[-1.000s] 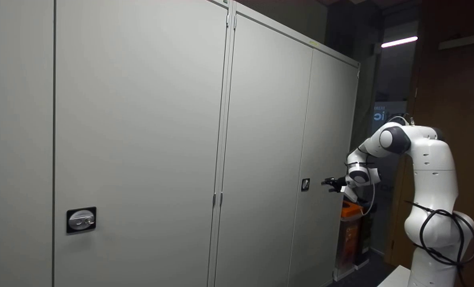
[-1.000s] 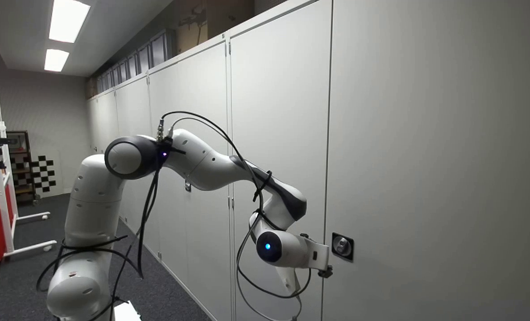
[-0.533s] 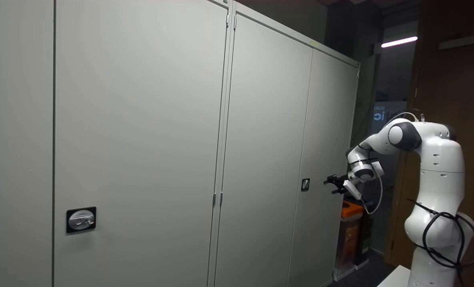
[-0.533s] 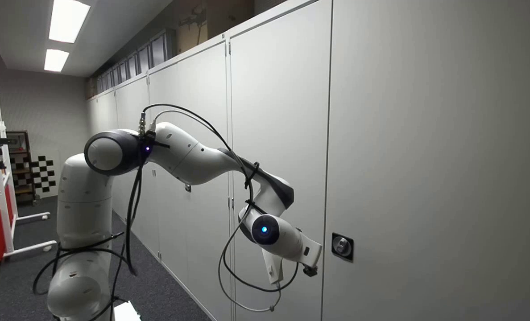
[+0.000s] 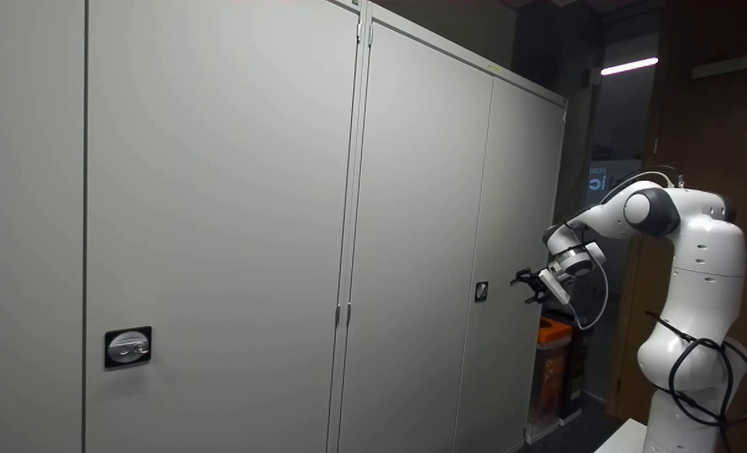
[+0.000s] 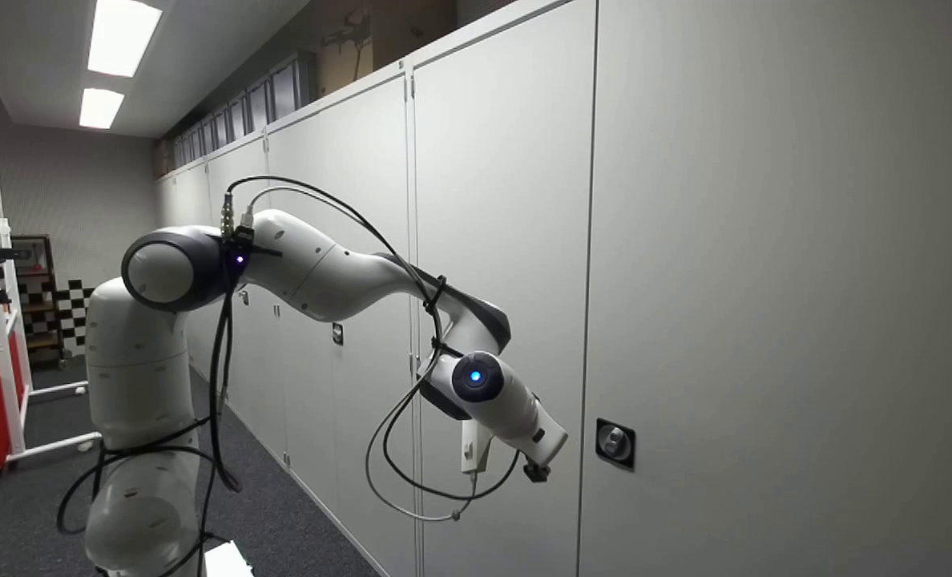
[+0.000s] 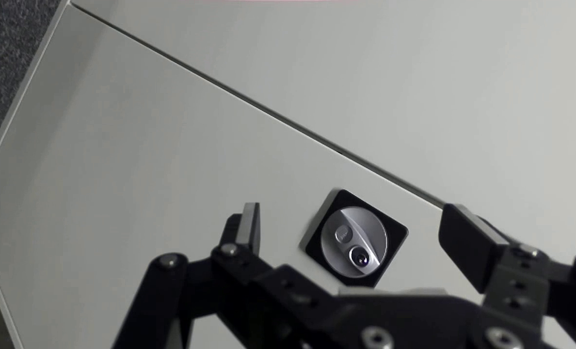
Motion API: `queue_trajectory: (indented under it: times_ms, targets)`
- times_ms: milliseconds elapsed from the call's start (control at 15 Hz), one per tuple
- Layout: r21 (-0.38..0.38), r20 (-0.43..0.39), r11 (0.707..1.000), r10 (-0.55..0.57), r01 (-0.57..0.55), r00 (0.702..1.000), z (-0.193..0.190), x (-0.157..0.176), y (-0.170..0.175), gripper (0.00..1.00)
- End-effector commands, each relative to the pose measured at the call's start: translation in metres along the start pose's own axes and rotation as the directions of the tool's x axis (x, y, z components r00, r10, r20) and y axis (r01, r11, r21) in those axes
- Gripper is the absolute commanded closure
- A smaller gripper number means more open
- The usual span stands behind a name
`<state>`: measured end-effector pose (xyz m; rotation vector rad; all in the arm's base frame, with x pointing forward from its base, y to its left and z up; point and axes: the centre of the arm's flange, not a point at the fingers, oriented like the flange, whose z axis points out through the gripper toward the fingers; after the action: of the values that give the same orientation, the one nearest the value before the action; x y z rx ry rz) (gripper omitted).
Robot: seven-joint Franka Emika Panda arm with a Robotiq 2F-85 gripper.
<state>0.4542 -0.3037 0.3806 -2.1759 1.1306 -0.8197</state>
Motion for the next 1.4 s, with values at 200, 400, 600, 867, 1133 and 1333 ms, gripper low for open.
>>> queue_trajectory:
  times_ms: [200,400,600,867,1133,1333]
  targets:
    - [0.025,-0.018,0.974,0.224,-0.223,0.975,-0.032,-0.009,-0.032,0.0]
    - [0.025,-0.022,0.947,0.321,-0.32,0.947,-0.04,-0.007,-0.039,0.0]
    - [0.021,-0.009,0.912,0.411,-0.411,0.912,-0.049,-0.006,-0.047,0.0]
    - [-0.015,-0.006,0.851,0.524,-0.524,0.852,-0.064,-0.001,-0.058,0.0]
    - [-0.045,-0.003,0.796,0.604,-0.604,0.797,-0.079,0.0,-0.065,0.0]
    - [-0.062,0.014,0.754,0.656,-0.654,0.754,-0.092,-0.001,-0.071,0.0]
